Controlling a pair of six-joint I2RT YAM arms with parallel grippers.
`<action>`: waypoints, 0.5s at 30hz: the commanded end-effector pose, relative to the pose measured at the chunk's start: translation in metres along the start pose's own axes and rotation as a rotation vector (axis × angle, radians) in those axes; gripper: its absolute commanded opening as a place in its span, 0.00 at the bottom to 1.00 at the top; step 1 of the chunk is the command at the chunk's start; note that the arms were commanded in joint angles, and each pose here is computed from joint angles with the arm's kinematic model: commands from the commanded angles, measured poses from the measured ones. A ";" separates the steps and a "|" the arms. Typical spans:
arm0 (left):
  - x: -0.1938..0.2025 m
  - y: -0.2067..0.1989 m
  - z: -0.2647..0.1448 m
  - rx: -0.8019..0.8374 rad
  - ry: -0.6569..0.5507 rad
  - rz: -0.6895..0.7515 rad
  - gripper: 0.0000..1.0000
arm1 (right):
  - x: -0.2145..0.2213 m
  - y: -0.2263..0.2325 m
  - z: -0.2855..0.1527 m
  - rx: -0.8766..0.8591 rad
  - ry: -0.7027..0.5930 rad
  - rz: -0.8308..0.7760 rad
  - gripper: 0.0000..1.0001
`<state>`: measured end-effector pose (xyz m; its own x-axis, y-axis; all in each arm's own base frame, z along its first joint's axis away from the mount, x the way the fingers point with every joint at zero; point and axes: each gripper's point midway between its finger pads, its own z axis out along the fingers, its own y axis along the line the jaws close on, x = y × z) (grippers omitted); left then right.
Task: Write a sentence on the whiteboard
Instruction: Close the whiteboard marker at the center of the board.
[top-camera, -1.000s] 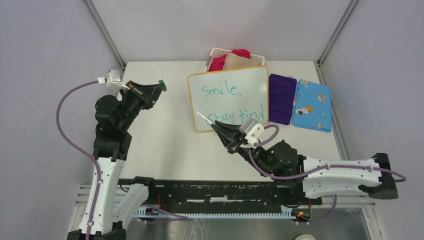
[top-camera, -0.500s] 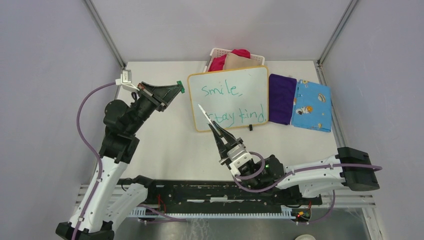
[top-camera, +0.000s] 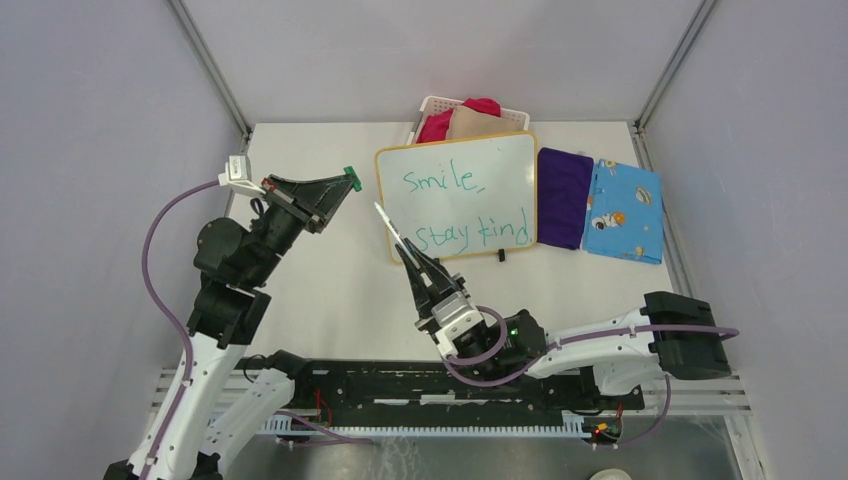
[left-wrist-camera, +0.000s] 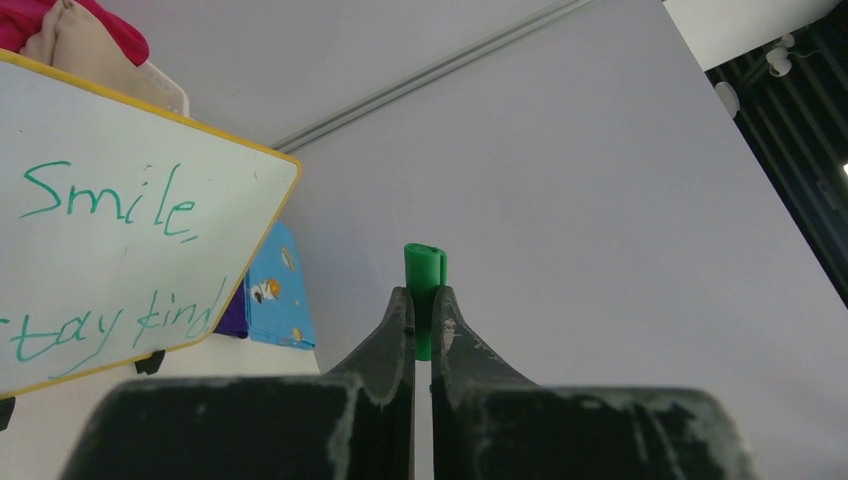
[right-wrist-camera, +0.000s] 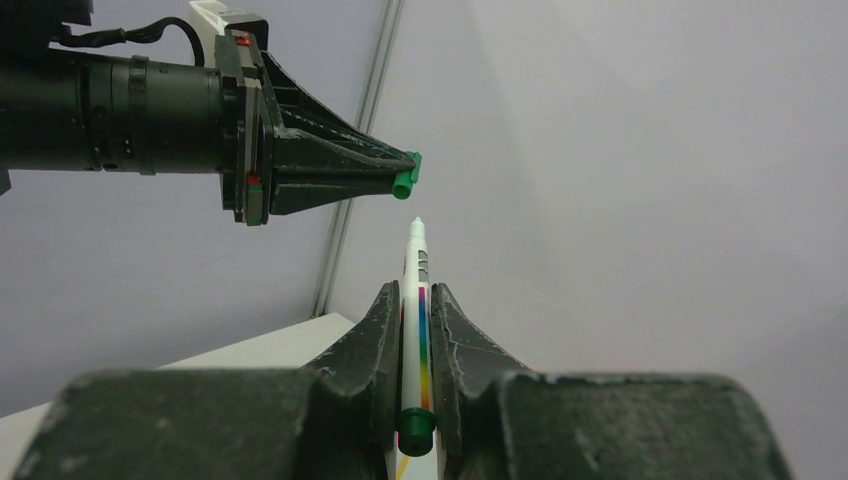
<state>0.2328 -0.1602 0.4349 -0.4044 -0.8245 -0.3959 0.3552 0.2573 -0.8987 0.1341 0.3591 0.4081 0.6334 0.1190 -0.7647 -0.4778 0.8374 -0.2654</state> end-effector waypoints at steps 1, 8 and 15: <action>-0.006 -0.025 -0.006 0.052 -0.019 -0.030 0.02 | -0.025 -0.005 0.015 0.048 -0.059 0.075 0.00; -0.002 -0.027 -0.007 0.060 0.000 -0.028 0.02 | -0.025 0.004 0.020 0.030 -0.053 0.086 0.00; -0.001 -0.031 -0.010 0.075 0.008 -0.014 0.02 | -0.023 0.007 0.022 0.033 -0.042 0.091 0.00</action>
<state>0.2261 -0.1643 0.4365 -0.4230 -0.8167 -0.3926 0.3640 0.2436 -0.8990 0.1324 0.3771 0.4157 0.6227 0.1439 -0.7691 -0.4978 0.8312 -0.2475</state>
